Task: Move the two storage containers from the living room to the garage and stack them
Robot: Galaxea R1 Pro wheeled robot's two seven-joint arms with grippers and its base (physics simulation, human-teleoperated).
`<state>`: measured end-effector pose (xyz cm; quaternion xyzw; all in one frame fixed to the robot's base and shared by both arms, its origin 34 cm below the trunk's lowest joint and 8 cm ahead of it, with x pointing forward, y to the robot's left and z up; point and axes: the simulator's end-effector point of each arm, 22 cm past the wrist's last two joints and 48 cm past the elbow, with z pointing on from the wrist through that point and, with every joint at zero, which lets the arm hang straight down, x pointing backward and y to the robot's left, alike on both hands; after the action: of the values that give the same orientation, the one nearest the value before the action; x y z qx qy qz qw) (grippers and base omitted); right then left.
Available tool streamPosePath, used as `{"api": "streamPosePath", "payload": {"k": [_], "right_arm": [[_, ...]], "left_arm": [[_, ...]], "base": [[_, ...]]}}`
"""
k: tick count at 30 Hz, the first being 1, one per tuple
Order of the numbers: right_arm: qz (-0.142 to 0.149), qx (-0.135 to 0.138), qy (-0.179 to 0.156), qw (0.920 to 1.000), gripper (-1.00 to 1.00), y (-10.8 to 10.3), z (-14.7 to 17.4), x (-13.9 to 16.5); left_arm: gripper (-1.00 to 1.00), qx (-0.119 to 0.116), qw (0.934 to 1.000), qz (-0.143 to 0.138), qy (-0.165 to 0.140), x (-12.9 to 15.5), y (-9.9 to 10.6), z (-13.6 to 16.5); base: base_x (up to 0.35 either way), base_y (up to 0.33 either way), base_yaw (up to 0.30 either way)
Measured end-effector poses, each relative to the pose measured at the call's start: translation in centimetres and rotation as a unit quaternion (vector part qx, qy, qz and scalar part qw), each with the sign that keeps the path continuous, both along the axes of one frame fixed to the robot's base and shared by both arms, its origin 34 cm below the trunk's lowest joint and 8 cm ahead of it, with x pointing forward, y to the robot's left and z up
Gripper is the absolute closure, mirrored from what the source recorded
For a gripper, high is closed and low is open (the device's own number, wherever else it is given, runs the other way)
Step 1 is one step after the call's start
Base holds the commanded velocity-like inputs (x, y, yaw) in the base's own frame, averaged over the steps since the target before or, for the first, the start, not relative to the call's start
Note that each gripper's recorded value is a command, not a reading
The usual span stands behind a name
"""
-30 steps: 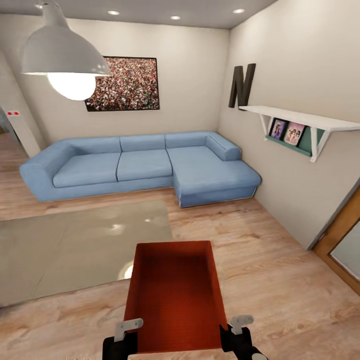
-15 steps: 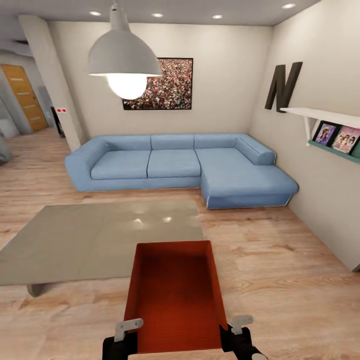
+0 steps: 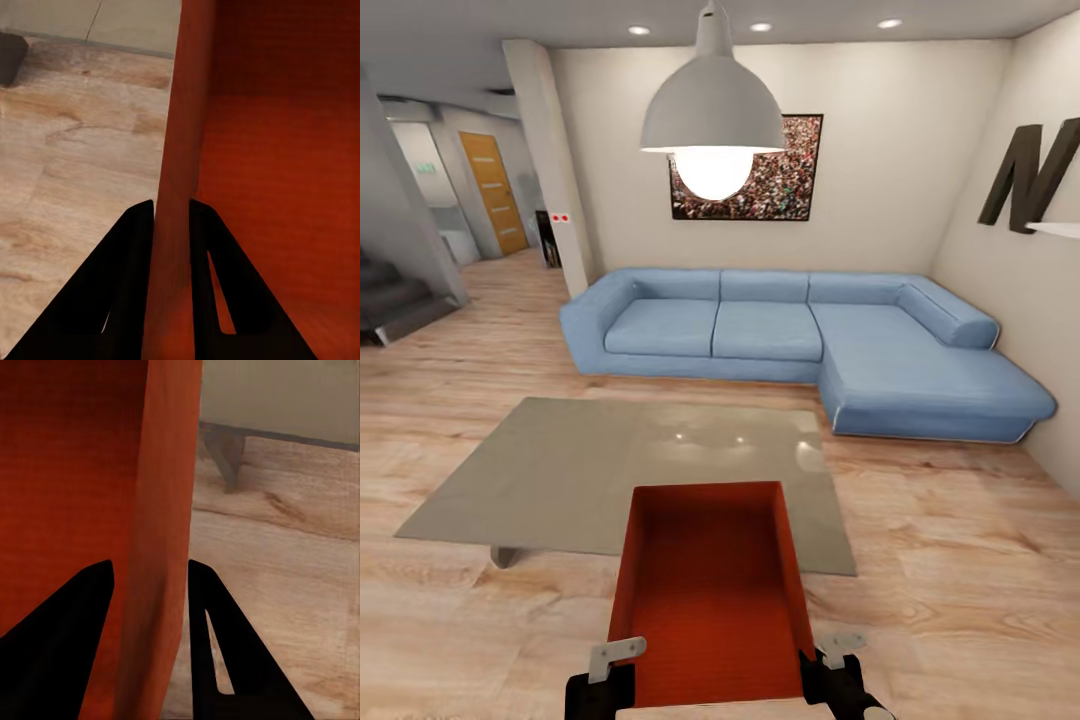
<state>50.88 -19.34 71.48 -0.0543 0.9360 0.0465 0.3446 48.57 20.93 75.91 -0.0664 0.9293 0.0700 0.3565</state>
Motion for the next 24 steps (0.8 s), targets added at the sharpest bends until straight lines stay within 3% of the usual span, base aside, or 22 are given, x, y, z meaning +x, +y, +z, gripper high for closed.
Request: {"api": "streamPosePath", "payload": {"k": [17, 24], "right_arm": [[0.000, 0.000, 0.000, 1.0000, 1.00, 0.02, 0.02, 0.02], [0.000, 0.000, 0.000, 1.0000, 1.00, 0.03, -0.02, 0.01]], "left_arm": [[1.00, 0.000, 1.0000, 0.000, 0.000, 0.01, 0.02, 0.02], [1.00, 0.000, 1.0000, 0.000, 0.000, 0.03, 0.03, -0.02]], "base": [[0.217, 0.264, 0.295], [0.051, 0.046, 0.295]]}}
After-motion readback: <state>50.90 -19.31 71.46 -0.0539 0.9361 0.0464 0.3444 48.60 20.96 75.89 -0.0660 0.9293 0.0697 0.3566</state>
